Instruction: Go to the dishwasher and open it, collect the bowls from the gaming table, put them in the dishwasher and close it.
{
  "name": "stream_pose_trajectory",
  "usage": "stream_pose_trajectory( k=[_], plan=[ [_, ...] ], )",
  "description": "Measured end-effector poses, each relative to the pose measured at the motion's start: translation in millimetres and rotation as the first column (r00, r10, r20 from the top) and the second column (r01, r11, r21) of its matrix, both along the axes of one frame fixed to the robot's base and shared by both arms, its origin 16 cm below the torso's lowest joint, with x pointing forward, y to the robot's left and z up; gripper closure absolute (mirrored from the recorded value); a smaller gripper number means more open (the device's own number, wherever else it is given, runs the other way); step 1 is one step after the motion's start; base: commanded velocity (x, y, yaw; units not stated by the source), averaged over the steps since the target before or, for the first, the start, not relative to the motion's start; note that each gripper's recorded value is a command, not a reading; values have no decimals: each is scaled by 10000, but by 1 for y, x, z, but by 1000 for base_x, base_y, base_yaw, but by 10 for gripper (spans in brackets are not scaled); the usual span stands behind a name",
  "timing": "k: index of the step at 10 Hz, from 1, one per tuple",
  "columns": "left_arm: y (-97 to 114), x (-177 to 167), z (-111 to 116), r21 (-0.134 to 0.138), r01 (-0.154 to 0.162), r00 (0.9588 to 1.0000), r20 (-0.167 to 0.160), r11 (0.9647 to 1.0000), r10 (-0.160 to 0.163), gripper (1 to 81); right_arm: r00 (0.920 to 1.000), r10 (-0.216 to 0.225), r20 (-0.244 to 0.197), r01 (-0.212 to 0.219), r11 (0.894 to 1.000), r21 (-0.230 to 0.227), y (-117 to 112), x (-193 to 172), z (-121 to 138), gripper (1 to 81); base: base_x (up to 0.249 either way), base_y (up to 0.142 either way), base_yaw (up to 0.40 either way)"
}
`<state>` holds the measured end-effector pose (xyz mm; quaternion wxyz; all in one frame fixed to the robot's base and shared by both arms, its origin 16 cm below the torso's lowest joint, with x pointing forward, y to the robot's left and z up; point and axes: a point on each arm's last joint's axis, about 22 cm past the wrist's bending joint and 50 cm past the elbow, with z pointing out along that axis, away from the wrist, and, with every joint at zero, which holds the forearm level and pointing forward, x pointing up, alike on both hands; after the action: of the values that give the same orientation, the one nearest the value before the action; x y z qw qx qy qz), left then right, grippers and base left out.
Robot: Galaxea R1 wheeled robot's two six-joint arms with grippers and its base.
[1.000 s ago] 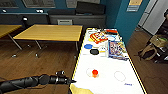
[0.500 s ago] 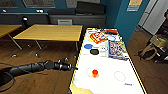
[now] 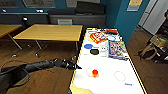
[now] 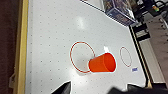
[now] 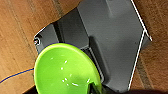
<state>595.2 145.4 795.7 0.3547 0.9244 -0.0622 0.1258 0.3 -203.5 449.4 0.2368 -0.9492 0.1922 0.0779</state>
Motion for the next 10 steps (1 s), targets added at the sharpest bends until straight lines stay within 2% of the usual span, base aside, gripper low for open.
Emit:
stream_pose_trajectory(
  k=[1,2,4,6,9,10],
  plan=[
    [-15,3,-4,67,200,9998,-24,9998,-200,10,10000,-6,-6,6,10000,34,3,0,0,811,0,0,0],
    [-24,6,-8,172,265,9996,-56,9995,-264,10,10000,-15,-12,15,10000,78,7,0,0,811,0,0,0],
    [-34,13,-19,502,405,9991,-161,9979,-397,10,10000,-9,26,8,10000,63,6,3,-1,811,0,0,0],
    [-55,18,-22,606,626,9980,-114,9962,-620,10,10000,-11,63,11,10000,64,7,6,-1,811,0,0,0],
    [-79,26,-31,930,768,9968,-299,9927,-744,10,10000,26,35,-26,10000,-24,5,5,-4,811,0,0,0],
    [-87,32,-29,994,799,9967,-227,9918,-780,10,10000,38,4,-38,10000,1,7,4,-4,811,0,0,0]
  ],
)
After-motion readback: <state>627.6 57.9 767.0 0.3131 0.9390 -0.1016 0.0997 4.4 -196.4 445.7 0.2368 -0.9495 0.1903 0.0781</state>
